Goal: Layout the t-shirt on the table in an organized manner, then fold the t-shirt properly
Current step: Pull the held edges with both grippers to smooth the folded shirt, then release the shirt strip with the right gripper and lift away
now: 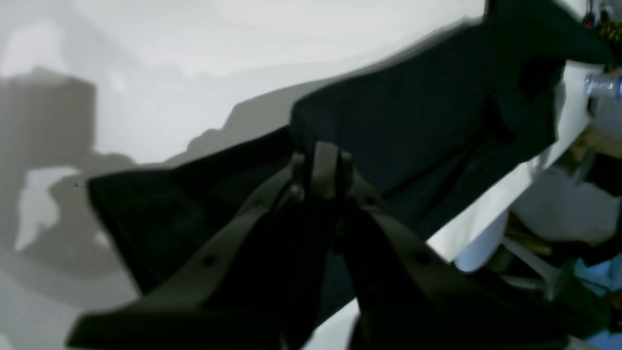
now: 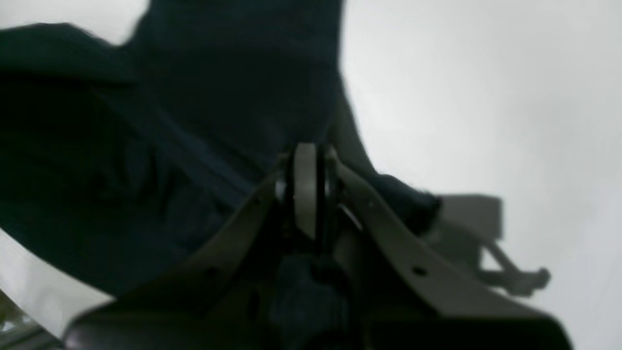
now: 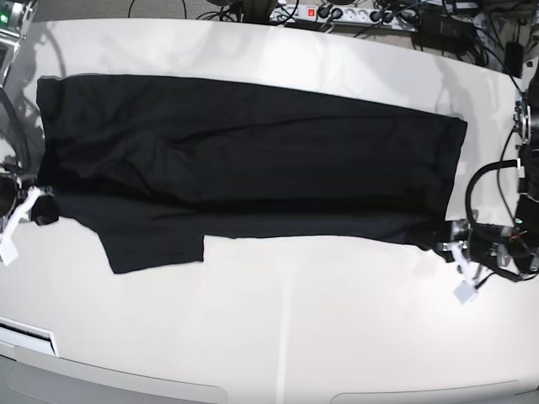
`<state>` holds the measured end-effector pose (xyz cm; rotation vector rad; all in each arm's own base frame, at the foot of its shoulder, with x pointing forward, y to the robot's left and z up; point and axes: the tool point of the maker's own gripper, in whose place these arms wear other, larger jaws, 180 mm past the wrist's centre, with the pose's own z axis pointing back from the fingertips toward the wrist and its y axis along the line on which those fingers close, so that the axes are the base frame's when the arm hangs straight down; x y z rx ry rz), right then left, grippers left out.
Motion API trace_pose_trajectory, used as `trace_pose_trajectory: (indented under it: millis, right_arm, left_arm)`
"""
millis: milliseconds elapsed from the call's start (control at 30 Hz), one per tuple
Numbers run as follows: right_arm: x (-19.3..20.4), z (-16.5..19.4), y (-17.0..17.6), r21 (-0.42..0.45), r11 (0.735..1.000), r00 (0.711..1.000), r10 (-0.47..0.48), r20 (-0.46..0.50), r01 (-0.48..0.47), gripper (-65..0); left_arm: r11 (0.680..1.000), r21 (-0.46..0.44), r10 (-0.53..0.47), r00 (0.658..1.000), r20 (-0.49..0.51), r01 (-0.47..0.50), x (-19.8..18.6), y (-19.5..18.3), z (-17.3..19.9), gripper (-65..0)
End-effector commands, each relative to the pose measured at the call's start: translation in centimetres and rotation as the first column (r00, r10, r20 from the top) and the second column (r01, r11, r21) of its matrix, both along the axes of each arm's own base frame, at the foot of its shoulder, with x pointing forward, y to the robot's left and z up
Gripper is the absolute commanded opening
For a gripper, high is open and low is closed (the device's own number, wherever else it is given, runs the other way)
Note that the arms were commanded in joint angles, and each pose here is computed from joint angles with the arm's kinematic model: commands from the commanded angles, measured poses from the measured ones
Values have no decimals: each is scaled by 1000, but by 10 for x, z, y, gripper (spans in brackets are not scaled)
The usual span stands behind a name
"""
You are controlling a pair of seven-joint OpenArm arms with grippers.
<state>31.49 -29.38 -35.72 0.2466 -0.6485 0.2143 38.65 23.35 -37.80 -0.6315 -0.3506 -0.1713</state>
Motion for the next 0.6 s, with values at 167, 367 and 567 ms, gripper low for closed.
trace_pose_trajectory:
  millis: [167, 367, 567]
  right_arm:
    - [-1, 15, -9, -13, 1000, 1000, 16, 11, -16, -650]
    - [-21, -1, -14, -29, 999, 998, 17, -57, -18, -650]
    - [-33, -10, -14, -32, 999, 996, 17, -91, -20, -650]
  left_arm:
    - [999, -44, -7, 1000, 13, 8, 2, 9, 24, -650]
    - [999, -41, -5, 998, -59, 3, -24, 15, 2, -650]
    - [1000, 1, -20, 989, -149, 20, -56, 26, -21, -650]
